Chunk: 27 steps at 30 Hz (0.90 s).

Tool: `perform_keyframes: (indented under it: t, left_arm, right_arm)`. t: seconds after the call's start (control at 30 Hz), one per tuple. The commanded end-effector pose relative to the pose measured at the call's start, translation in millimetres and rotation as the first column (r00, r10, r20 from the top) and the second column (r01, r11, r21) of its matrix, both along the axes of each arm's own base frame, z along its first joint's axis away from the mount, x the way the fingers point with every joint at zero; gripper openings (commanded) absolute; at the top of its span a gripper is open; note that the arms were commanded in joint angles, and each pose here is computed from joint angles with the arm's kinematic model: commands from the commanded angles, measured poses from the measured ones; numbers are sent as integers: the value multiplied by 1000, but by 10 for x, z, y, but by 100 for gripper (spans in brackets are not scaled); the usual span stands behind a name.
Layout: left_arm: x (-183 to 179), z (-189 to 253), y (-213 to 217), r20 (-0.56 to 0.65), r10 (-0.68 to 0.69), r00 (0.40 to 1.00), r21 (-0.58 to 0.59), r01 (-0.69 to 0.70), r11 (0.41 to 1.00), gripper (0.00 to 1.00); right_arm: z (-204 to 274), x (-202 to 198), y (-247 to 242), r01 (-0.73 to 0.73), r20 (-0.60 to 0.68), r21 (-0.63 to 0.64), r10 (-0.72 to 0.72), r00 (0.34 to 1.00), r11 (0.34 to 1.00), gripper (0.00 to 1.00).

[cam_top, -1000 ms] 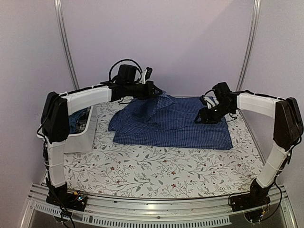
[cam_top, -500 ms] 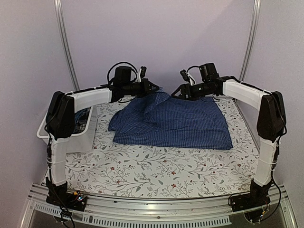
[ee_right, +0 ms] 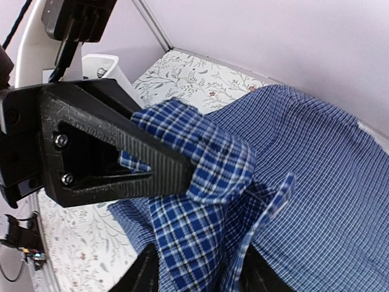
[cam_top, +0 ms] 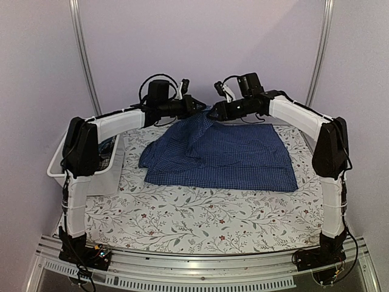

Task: Fold and stack the mixed laundry pile
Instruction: Pass from the left arm to the right, then adjust the 1/3-folded tank top at the center of the board.

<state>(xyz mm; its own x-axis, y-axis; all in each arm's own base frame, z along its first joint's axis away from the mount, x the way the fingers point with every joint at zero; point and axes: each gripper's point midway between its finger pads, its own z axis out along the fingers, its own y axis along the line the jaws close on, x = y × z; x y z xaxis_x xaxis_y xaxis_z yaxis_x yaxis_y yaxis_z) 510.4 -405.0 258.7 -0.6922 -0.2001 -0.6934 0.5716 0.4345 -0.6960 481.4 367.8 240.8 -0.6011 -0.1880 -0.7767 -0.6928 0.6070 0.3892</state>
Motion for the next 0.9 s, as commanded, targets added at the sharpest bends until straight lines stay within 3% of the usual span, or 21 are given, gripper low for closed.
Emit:
perform_keyframes:
  t: [0.0, 0.17, 0.23, 0.27, 0.3, 0.4, 0.47, 0.5, 0.7, 0.87]
  left_arm:
    - [24, 18, -29, 14, -20, 1000, 2, 20, 1000, 6]
    - [29, 35, -34, 25, -29, 999, 5, 29, 1000, 7]
    - [43, 17, -19, 18, -24, 1000, 8, 24, 1000, 9]
    - [57, 16, 2, 13, -16, 1000, 9, 16, 1000, 15]
    - [72, 0, 25, 3, -4, 1000, 14, 4, 1000, 33]
    - [119, -67, 222, -18, 77, 997, 42, -76, 996, 64]
    - [102, -99, 425, -21, 143, 990, 56, -142, 988, 78]
    - [82, -112, 541, -19, 179, 984, 64, -178, 982, 80]
    - [-170, -525, 1020, -68, 293, 954, 191, -276, 942, 80]
    - [-344, -1086, 1053, -150, 264, 953, 272, -217, 938, 65]
  right_arm:
    - [-263, 227, -136, 119, 23, -140, -117, 993, 983, 33]
    - [-195, 303, -106, 119, 71, -130, -111, 991, 984, 2]
    - [-143, 342, -83, 113, 100, -126, -101, 990, 986, 0]
    - [-151, 392, -92, 126, 116, -134, -111, 987, 983, 0]
    - [-149, 447, -104, 145, 139, -141, -125, 982, 979, 0]
    - [-99, 639, -206, 239, 228, -163, -200, 953, 957, 0]
    - [-49, 769, -248, 284, 293, -162, -229, 928, 945, 0]
    - [-27, 817, -246, 293, 327, -161, -230, 917, 942, 0]
    - [42, 1089, -106, 280, 471, -122, -192, 861, 952, 0]
    - [-22, 1190, 29, 237, 526, -97, -152, 836, 967, 0]
